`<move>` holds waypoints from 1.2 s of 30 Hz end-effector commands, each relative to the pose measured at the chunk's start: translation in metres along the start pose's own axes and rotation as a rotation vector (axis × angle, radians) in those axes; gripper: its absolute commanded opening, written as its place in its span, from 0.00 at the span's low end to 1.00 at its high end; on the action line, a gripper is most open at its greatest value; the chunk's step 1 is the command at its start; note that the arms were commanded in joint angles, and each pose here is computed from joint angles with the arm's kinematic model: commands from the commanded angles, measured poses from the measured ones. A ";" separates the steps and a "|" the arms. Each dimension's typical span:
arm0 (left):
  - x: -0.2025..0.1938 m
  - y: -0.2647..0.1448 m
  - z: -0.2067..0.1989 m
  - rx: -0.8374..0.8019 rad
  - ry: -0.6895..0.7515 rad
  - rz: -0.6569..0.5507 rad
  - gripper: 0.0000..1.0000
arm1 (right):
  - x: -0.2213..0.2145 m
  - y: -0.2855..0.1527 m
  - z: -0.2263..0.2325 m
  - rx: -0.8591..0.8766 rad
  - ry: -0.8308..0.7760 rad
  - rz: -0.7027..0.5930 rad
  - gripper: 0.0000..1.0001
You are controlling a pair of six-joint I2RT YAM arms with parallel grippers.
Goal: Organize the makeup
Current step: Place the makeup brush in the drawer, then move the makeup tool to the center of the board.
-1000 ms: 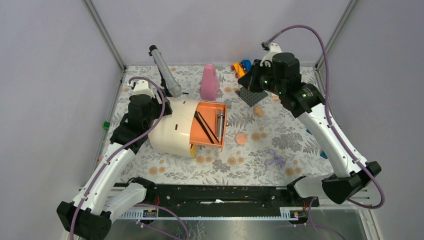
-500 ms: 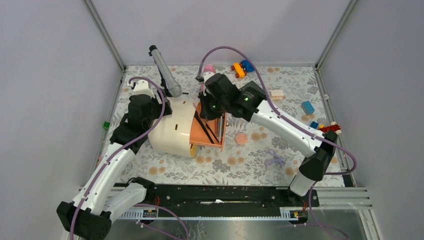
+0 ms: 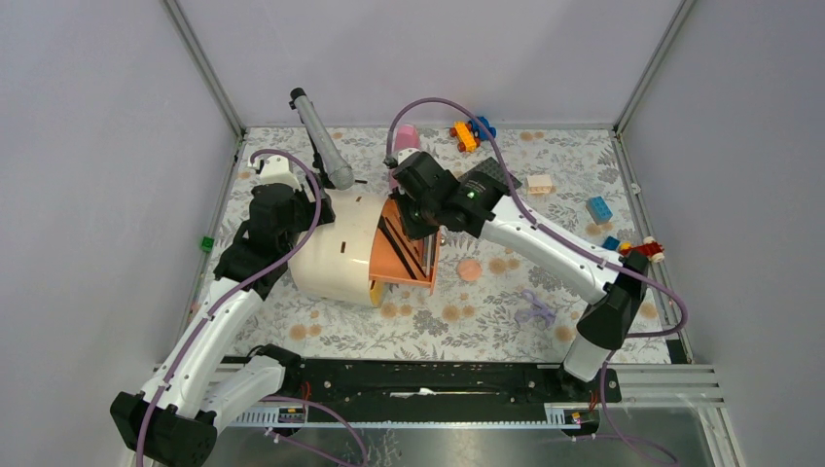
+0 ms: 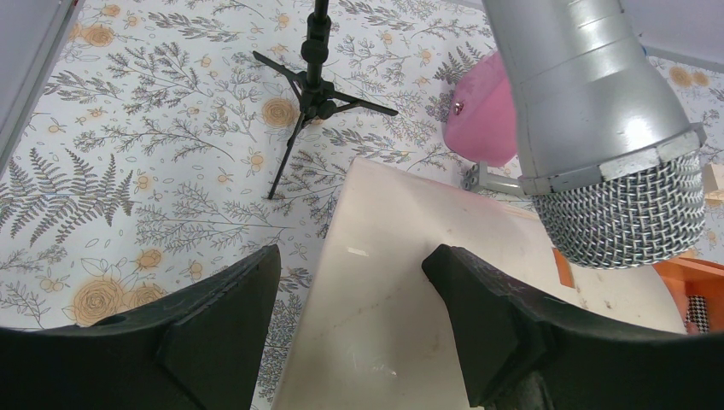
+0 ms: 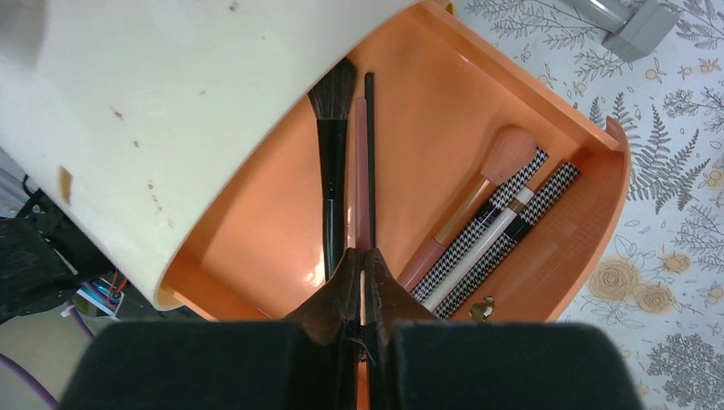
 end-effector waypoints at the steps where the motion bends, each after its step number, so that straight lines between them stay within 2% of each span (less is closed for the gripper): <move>1: -0.005 -0.003 0.003 -0.003 0.024 0.020 0.76 | 0.005 -0.004 0.001 -0.022 -0.032 -0.005 0.07; 5: -0.004 -0.003 0.003 -0.004 0.024 0.019 0.76 | 0.018 -0.013 0.004 -0.004 -0.022 -0.071 0.33; 8: -0.004 -0.003 0.003 -0.002 0.024 0.019 0.76 | 0.028 -0.022 0.009 0.026 -0.012 -0.119 0.41; 11: -0.005 -0.003 0.003 -0.001 0.025 0.018 0.76 | 0.035 -0.029 0.009 0.021 -0.003 -0.154 0.42; 16: -0.004 -0.003 0.003 -0.004 0.024 0.018 0.76 | 0.054 -0.049 -0.017 -0.110 0.069 -0.291 0.44; 21: -0.004 -0.003 0.003 -0.006 0.023 0.018 0.76 | 0.068 -0.066 -0.084 -0.158 0.332 -0.402 0.48; 25: -0.004 -0.004 0.003 -0.005 0.023 0.017 0.76 | 0.061 -0.080 -0.147 -0.208 0.517 -0.500 0.52; 32: -0.005 -0.003 0.002 -0.011 0.023 0.022 0.76 | 0.002 -0.068 -0.234 -0.470 0.633 -0.406 0.59; 36: -0.005 -0.003 0.002 -0.012 0.023 0.023 0.76 | -0.037 -0.054 -0.256 -0.550 0.661 -0.302 0.62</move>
Point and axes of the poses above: each gripper's point midway between its finger pads, its own y axis out along the fingers, its own z axis along the line the jaws close on, x = y × z, the point moved 4 cm from there along -y, back along the fingers, and after that the axes turned 4 degrees about y, right-handed, at the moved point
